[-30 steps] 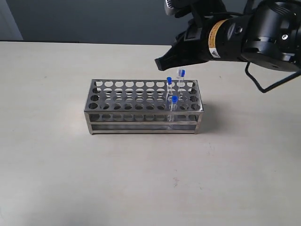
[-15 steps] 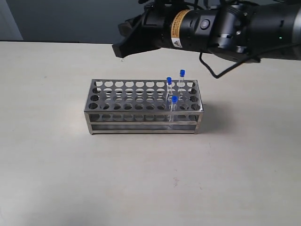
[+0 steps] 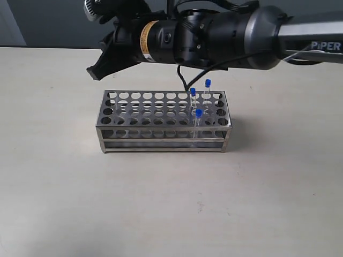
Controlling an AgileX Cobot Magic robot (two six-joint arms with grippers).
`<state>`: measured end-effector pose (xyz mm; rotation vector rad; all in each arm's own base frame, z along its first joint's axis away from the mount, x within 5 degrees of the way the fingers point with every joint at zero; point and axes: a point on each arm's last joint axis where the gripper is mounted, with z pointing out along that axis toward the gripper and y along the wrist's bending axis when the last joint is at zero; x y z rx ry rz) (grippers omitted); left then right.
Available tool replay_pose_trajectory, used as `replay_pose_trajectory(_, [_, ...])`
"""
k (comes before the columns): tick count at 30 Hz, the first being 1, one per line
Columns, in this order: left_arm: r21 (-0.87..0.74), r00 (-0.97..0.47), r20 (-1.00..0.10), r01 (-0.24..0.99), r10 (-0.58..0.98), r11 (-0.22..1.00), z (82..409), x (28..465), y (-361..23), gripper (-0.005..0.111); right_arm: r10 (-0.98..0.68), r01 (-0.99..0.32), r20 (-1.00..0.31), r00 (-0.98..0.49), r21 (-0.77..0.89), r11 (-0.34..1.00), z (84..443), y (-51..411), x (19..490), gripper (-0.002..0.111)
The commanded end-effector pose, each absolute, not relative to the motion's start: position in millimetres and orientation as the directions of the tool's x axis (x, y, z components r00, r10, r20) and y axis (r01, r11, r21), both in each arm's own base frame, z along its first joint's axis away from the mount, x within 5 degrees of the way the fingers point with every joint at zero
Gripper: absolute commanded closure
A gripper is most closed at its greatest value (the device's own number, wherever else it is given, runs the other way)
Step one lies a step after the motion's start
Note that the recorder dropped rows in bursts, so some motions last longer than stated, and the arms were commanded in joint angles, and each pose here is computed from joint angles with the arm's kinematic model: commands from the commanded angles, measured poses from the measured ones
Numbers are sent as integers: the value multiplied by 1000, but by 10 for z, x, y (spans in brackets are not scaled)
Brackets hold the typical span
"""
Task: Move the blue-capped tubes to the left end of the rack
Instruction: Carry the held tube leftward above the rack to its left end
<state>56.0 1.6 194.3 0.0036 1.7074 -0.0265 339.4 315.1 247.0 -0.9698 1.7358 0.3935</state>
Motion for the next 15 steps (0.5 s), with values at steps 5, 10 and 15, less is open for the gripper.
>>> replay_pose_trajectory(5, [-23, -131, -991, 25, -19, 999, 1938, 558, 11, 106, -483, -717, -865, -138, -249, 651, 2443, 3304, 3382, 109])
replay_pose_trajectory(10, [-23, -131, -991, 25, -19, 999, 1938, 558, 11, 106, -499, -716, -853, -151, -254, 650, 2426, 3376, 3294, 109])
replay_pose_trajectory(15, [-23, -131, -991, 25, -19, 999, 1938, 558, 11, 106, -509, -720, -846, -155, -256, 645, 2411, 3429, 3226, 109])
